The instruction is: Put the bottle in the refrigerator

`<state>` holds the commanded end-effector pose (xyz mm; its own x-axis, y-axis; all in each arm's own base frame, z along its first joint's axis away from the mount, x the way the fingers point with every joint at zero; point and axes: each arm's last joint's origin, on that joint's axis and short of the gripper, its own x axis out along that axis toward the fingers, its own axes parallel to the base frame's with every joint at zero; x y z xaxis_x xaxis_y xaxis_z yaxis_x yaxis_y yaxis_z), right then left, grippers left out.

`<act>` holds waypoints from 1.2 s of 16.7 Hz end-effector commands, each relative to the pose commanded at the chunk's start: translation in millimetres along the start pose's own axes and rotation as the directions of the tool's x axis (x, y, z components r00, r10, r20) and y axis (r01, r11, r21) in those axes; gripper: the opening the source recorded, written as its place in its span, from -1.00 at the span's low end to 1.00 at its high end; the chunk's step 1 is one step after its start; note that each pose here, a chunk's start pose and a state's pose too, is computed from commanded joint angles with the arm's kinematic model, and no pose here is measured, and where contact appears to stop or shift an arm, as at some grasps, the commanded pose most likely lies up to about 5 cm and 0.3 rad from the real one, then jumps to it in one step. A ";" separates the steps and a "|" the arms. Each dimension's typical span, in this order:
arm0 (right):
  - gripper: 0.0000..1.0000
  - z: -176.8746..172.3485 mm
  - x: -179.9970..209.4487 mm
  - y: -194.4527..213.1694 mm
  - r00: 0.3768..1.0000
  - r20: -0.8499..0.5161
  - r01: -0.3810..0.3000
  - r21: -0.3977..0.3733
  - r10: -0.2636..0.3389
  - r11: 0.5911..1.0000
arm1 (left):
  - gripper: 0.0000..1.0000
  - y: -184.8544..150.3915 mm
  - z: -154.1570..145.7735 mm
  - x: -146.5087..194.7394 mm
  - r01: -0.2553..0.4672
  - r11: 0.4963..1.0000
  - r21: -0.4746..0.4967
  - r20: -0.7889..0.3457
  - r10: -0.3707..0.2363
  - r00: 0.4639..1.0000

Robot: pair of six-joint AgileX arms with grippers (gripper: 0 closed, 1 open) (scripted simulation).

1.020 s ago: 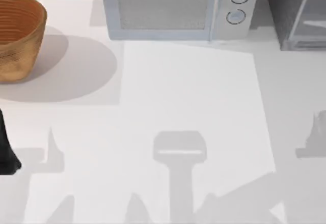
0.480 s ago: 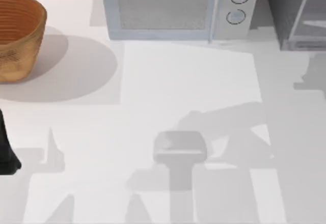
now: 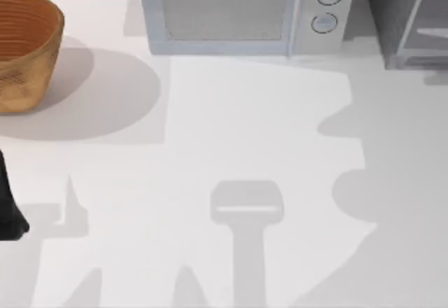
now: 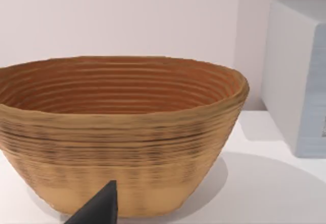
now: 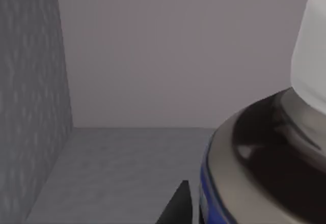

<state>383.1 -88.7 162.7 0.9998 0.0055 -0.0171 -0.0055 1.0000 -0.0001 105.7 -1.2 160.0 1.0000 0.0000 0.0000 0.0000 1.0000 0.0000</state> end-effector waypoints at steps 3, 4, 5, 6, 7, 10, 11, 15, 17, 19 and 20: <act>-0.98 -24.5 17.6 -11.6 1.000 0.011 -0.001 0.001 0.001 1.000 | 1.00 0.0 0.0 0.0 0.000 1.000 0.000 0.000 0.000 1.000; -0.98 -29.0 20.4 -13.7 1.000 0.014 -0.001 0.001 0.001 1.000 | 1.00 0.0 0.0 0.0 0.000 1.000 0.000 0.000 0.000 1.000; -0.98 -31.4 21.9 -14.8 1.000 0.016 -0.001 0.001 0.001 1.000 | 1.00 0.0 0.0 0.0 0.000 1.000 0.000 0.000 0.000 1.000; -0.98 -31.9 22.2 -15.1 1.000 0.016 -0.001 0.001 0.001 1.000 | 1.00 0.0 0.0 0.0 0.000 1.000 0.000 0.000 0.000 1.000; -0.98 -31.9 22.2 -15.1 1.000 0.016 -0.001 0.001 0.001 1.000 | 1.00 0.0 0.0 0.0 0.000 1.000 0.000 0.000 0.000 1.000; -0.98 -33.5 21.7 -12.7 1.000 0.009 -0.005 0.004 0.005 1.000 | 1.00 0.0 0.0 0.0 0.000 1.000 0.000 0.000 0.000 1.000; -0.98 -33.9 22.4 -12.5 1.000 0.008 -0.006 0.005 0.006 1.000 | 1.00 0.0 0.0 0.0 0.000 1.000 0.000 0.000 0.000 1.000; -0.98 -39.6 47.6 -12.6 1.000 -0.008 -0.014 0.008 0.014 1.000 | 1.00 0.0 0.0 0.0 0.000 1.000 0.000 0.000 0.000 1.000; -0.98 -36.1 70.8 -14.3 1.000 0.005 -0.013 0.004 0.013 1.000 | 1.00 0.0 0.0 0.0 0.000 1.000 0.000 0.000 0.000 1.000; -0.98 -31.1 94.3 -15.5 1.000 0.021 -0.011 0.000 0.011 1.000 | 1.00 0.0 0.0 0.0 0.000 1.000 0.000 0.000 0.000 1.000; -0.98 -30.4 103.7 -15.5 1.000 0.022 -0.010 0.000 0.010 1.000 | 1.00 0.0 0.0 0.0 0.000 1.000 0.000 0.000 0.000 1.000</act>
<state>486.4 -103.7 130.5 0.9999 0.0153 0.0051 -0.0153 0.9999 -0.0001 105.7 -1.2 160.0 1.0000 0.0000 0.0000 0.0000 1.0000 0.0000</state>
